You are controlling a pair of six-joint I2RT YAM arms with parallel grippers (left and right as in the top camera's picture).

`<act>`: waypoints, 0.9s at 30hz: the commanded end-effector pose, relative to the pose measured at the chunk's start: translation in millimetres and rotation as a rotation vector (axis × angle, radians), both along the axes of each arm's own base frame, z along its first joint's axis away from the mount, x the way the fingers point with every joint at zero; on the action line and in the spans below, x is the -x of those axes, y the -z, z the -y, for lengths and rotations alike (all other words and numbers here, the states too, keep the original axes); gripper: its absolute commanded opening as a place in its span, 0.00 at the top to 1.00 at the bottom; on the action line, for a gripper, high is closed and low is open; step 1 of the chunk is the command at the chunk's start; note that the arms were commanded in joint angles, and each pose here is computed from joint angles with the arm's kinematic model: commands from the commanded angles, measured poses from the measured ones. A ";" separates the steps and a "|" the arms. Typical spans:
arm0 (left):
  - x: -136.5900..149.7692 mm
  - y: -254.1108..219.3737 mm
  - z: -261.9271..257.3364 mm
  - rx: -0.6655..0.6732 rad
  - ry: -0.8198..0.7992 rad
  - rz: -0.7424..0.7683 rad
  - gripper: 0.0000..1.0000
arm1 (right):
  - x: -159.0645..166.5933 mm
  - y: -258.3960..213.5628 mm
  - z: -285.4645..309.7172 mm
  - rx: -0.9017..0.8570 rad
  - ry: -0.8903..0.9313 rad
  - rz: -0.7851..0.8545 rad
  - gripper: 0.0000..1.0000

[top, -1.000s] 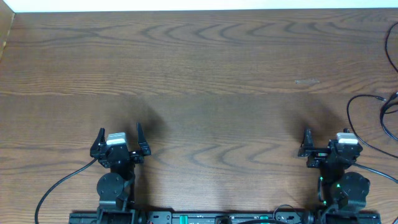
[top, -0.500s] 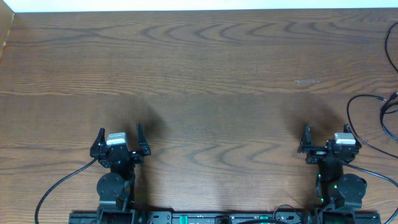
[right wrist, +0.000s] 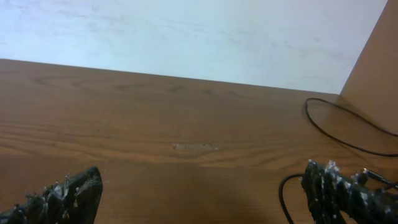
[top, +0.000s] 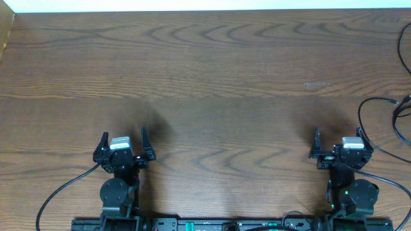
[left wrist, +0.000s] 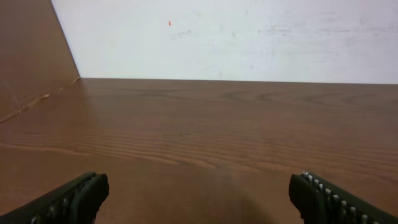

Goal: Untangle cables

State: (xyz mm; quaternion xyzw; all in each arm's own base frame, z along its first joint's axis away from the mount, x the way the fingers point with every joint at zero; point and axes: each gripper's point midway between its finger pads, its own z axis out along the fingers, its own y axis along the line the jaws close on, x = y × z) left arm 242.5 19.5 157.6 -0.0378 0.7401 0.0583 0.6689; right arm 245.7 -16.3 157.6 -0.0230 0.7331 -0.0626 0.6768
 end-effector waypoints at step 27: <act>0.1 18.0 -2.5 -0.017 -0.012 -0.046 0.02 | 0.1 1.0 0.0 -0.064 0.008 0.006 0.01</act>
